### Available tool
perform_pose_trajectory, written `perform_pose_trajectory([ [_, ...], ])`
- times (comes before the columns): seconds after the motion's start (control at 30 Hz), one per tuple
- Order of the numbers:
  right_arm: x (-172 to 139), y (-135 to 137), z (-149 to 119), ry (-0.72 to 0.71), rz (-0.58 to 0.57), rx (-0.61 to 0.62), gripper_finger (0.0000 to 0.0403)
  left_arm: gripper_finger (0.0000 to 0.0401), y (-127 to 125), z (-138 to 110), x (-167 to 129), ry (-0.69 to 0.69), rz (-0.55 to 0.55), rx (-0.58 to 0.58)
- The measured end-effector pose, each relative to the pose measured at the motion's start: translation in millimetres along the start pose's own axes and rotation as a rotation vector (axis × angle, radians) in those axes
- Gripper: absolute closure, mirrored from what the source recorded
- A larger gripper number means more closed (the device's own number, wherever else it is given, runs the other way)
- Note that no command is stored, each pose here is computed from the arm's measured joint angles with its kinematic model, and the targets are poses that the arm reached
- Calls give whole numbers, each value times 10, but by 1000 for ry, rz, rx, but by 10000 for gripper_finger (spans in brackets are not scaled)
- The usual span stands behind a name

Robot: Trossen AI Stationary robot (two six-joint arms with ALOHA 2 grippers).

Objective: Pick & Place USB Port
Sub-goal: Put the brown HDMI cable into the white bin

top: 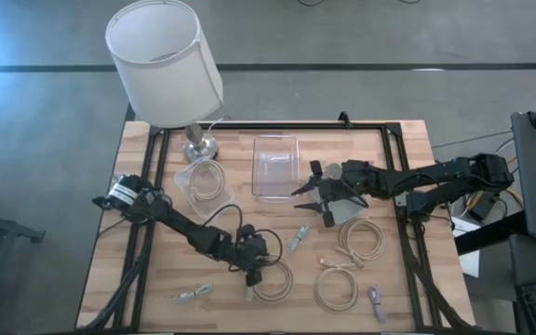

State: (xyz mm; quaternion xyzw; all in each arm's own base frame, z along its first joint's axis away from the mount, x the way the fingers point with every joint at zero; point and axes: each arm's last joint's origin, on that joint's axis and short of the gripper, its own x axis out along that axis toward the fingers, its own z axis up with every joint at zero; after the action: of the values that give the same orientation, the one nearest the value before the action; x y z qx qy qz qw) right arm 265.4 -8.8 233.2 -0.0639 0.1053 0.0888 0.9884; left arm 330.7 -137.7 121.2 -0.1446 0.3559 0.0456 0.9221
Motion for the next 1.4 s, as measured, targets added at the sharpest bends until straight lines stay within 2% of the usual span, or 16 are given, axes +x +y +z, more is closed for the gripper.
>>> perform_pose_trajectory([
  [0.17, 0, 0, -1, 1, 0, 22, 236, 375, 21, 3, 4, -1, 15, 7],
  [0.23, 0, 0, -1, 1, 0, 29, 236, 389, 18, 10, -2, -3, 14, 5],
  [0.4, 0, 1, -4, 4, 1, 31, 236, 382, 7, 49, -42, -4, 13, 16],
  [0.77, 0, 3, -22, 22, 3, 42, 236, 388, 22, 213, -355, -5, 69, 47],
  [1.0, -1, 4, -27, 25, 3, 43, 236, 388, 16, 249, -413, -17, 67, 47],
  [1.1, -1, 5, -30, 26, 3, 43, 236, 388, 24, 282, -474, -14, 101, 63],
  [1.4, -1, 5, -30, 26, 3, 43, 236, 388, 31, 542, -947, -27, 224, 86],
])
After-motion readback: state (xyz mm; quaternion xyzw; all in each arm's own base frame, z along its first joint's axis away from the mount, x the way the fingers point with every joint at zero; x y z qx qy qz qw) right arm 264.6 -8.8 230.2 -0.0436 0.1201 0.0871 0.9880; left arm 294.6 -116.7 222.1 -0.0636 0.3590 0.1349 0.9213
